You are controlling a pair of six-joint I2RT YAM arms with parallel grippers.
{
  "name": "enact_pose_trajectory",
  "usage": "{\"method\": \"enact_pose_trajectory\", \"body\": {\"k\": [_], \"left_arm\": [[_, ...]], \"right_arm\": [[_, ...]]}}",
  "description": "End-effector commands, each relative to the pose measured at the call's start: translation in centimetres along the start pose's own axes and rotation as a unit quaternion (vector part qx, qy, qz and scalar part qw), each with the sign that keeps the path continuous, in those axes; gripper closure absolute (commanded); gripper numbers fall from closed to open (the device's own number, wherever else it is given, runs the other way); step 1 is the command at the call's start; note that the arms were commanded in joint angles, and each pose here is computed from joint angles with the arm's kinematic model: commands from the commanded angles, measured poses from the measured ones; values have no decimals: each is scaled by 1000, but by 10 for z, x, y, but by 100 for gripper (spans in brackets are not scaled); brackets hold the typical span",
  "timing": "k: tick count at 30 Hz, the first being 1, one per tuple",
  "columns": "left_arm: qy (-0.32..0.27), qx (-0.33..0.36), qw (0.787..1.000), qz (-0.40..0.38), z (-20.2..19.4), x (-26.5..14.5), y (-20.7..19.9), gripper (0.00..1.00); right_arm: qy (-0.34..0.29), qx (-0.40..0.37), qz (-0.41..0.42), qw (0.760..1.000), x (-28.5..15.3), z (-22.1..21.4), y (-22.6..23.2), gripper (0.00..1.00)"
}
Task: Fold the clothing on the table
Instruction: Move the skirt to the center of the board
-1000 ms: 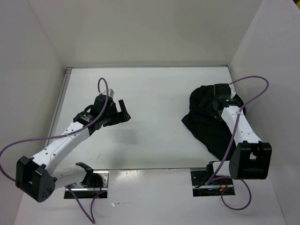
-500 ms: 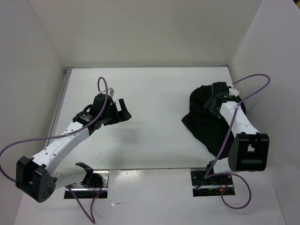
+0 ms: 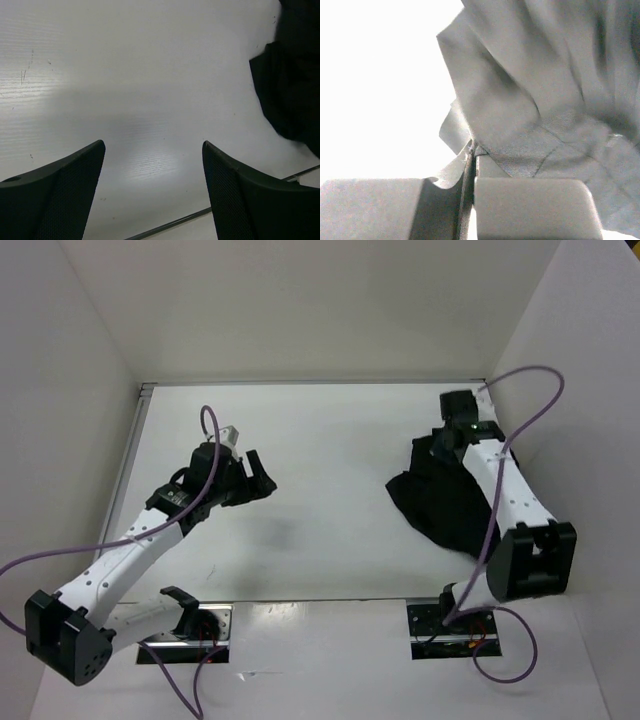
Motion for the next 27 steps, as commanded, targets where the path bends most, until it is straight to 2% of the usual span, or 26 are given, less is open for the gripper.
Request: {"method": "enact_pose_trajectory", "body": {"k": [1, 3, 7, 11, 14, 19, 22, 23, 26, 27], "left_arm": [[-19, 3, 1000, -6, 8, 3, 0, 15], [-5, 7, 1000, -6, 6, 10, 0, 15], [6, 16, 1000, -7, 6, 17, -2, 15], [6, 16, 1000, -7, 6, 14, -2, 15], [3, 16, 1000, -3, 7, 11, -1, 15], [6, 12, 1000, 4, 6, 9, 1, 15], [0, 12, 1000, 5, 10, 8, 0, 15], [-4, 12, 1000, 3, 14, 7, -2, 15], [-1, 12, 1000, 5, 15, 7, -3, 15], [-3, 12, 1000, 9, 15, 7, -2, 15]], "right_arm": [[-152, 34, 204, 966, -142, 92, 55, 100], [-191, 42, 256, 947, -187, 121, 65, 100], [-225, 42, 324, 918, -238, 143, 75, 100], [-221, 35, 376, 899, -258, 141, 88, 100], [-198, 20, 389, 899, -249, 127, 94, 100], [-109, -20, 422, 900, -219, 83, 110, 100], [-43, -61, 435, 897, -194, 51, 138, 100], [5, -87, 444, 892, -177, 31, 154, 100], [85, -169, 489, 851, -182, -20, 188, 99], [135, -208, 481, 841, -174, -57, 200, 97]]}}
Point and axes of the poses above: each gripper's point midway between its finger pads, its own x axis out along the fingers, its own y axis along the line the jaws close on, z = x × y, the point moved 3 cm from there along -x, back along the fingers, and after that the axes turned 7 degrees about x, right-handed, at the moved point
